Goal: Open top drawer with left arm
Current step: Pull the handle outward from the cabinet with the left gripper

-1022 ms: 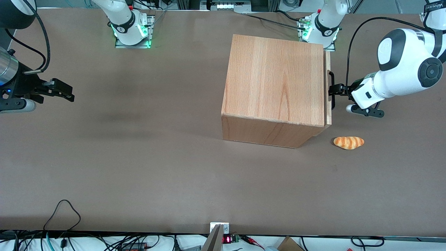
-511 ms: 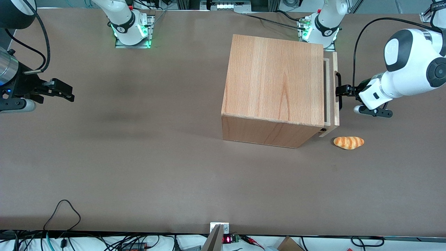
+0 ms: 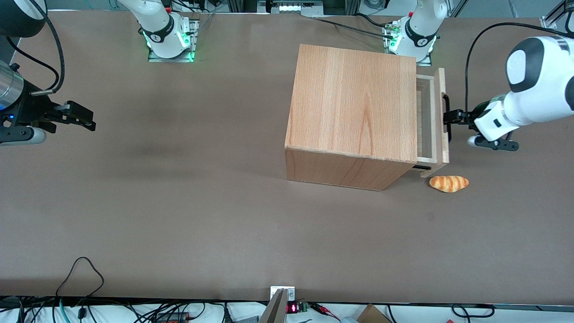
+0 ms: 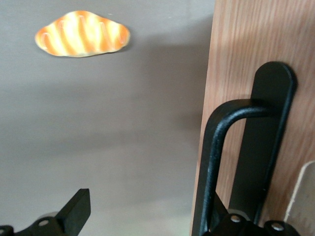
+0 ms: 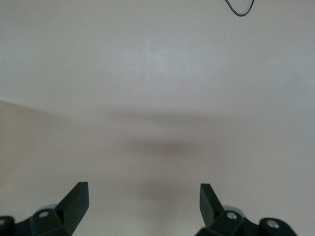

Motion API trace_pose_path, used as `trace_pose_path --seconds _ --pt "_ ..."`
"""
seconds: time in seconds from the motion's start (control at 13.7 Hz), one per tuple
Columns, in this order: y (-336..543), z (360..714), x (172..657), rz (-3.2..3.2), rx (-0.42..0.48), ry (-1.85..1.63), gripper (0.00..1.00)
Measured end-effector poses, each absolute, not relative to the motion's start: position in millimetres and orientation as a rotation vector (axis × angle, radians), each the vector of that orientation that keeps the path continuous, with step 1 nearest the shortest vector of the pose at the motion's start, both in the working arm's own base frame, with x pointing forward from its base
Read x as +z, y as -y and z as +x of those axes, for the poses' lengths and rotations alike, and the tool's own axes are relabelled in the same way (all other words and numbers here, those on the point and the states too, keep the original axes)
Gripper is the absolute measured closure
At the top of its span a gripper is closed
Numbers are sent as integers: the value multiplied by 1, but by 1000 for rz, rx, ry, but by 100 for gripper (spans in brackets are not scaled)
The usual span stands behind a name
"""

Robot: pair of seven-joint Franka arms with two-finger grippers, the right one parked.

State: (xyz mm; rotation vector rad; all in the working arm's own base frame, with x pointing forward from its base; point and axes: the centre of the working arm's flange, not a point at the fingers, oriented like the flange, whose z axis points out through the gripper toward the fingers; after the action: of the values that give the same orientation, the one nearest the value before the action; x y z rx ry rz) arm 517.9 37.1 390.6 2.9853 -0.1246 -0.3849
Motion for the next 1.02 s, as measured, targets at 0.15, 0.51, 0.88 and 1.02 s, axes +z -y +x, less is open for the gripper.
trace_pose_path --seconds 0.15,0.51,0.88,1.02 --pt "-55 518 393 3006 -377 117 0" --pt "-89 515 395 3044 -369 71 0" --pt "-107 513 396 3047 -354 43 0" --pt "-107 516 400 3052 -341 47 0"
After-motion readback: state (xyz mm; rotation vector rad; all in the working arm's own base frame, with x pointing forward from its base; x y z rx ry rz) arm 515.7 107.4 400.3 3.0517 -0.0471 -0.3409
